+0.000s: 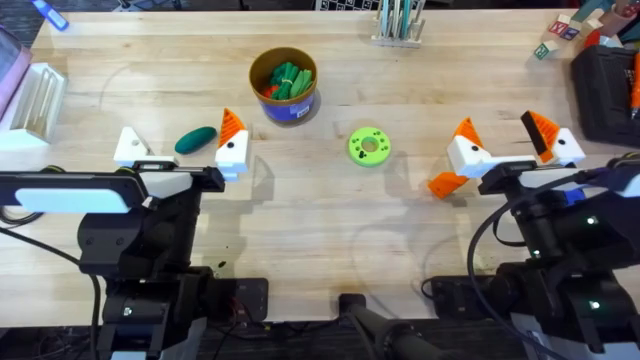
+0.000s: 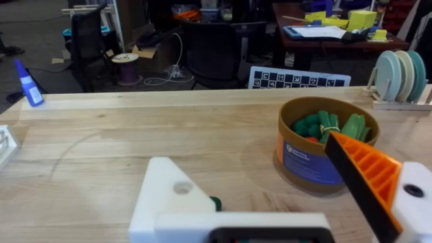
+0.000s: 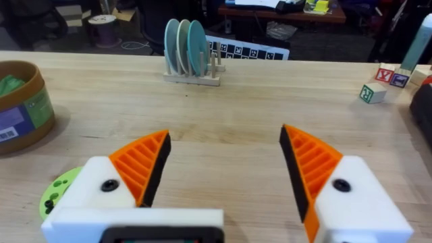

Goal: Pick up the gripper from the table and insert it into the empty holder that is missing its gripper. Then pick up a screw, insert it into the mounting hole, and use the screwdriver to tighten it. Finally, clean up the table by picking up the vegetable and placing it into the bucket.

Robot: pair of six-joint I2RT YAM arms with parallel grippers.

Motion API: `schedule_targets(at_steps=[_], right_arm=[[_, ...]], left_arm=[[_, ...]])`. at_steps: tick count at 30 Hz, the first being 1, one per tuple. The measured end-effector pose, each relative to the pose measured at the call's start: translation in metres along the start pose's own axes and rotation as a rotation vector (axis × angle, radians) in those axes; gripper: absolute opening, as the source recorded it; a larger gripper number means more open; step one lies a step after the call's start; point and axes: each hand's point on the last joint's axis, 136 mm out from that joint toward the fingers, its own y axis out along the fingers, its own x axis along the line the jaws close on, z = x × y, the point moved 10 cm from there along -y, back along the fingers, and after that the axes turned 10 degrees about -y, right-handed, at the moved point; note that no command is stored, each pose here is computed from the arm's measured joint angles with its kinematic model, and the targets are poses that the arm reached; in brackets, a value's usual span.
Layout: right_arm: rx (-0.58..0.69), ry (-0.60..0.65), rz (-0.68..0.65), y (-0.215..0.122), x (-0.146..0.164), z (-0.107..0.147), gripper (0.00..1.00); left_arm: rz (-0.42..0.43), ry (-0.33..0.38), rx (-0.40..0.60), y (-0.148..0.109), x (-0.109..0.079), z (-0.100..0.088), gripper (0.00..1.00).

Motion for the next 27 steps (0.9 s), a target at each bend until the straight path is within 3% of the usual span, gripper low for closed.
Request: schedule_targets(at_steps=[15,19,23,27], right_arm=[[0.007,0.012,0.008,0.0,-0.001,0.001,0.993],[0.1,0.078,0.001,-0.005,-0.002,-0.001,0.991],[0.249,0.099,-0.017,-0.014,-0.003,-0.013,0.992],[0.35,0.092,-0.032,-0.019,-0.01,-0.048,0.991]], left_arm=[[-0.001,0.0,0.006,0.0,0.0,0.001,0.985],[-0.013,0.004,0.086,-0.003,0.0,0.002,0.985],[-0.021,0.041,0.144,-0.01,-0.005,-0.026,0.985],[-0.032,0.099,0.272,-0.012,-0.01,-0.057,0.985]])
